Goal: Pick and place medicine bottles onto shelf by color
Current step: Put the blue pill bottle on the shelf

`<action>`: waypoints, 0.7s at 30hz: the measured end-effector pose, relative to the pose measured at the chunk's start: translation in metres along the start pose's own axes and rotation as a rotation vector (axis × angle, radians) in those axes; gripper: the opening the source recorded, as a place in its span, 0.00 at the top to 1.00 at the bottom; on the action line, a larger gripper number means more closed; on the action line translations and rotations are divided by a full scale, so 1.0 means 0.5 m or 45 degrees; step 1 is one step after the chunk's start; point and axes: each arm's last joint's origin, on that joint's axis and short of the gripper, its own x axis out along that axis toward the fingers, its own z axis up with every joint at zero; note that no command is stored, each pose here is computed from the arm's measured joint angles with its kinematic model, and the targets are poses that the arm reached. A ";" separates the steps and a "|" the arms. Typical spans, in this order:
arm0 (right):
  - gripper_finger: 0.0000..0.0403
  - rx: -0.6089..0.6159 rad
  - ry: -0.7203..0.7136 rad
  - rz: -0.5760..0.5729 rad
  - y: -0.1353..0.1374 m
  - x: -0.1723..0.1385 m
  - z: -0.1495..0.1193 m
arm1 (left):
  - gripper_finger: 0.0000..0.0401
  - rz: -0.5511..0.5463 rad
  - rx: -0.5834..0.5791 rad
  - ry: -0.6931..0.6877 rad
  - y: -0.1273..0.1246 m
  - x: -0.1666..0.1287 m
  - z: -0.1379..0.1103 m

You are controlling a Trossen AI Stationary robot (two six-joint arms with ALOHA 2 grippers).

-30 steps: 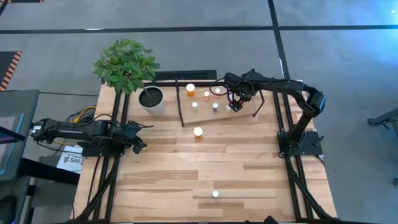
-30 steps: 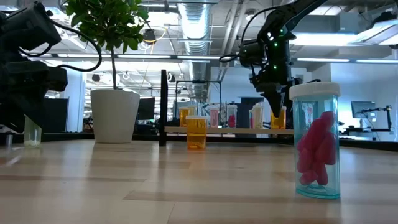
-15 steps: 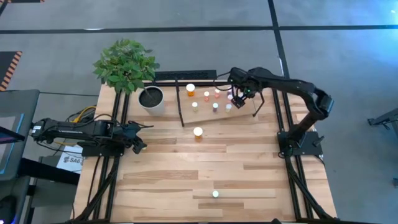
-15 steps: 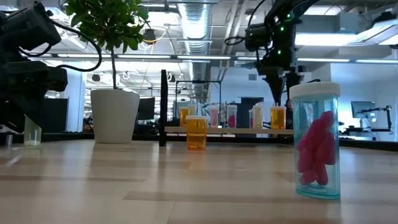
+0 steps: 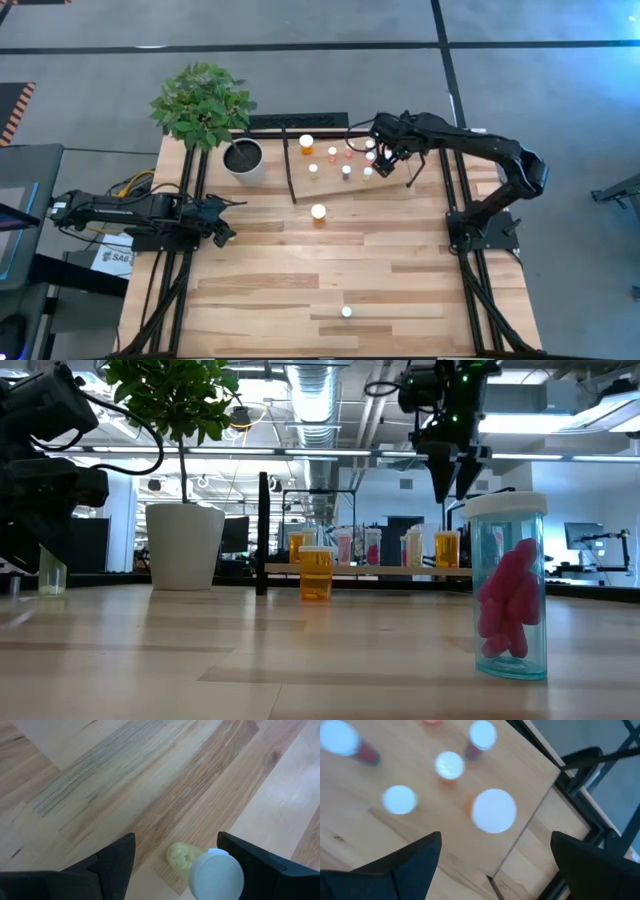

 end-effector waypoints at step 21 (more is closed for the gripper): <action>0.04 0.383 -0.097 0.243 0.217 -0.098 -0.108 | 0.33 0.000 0.000 0.000 0.000 0.000 0.000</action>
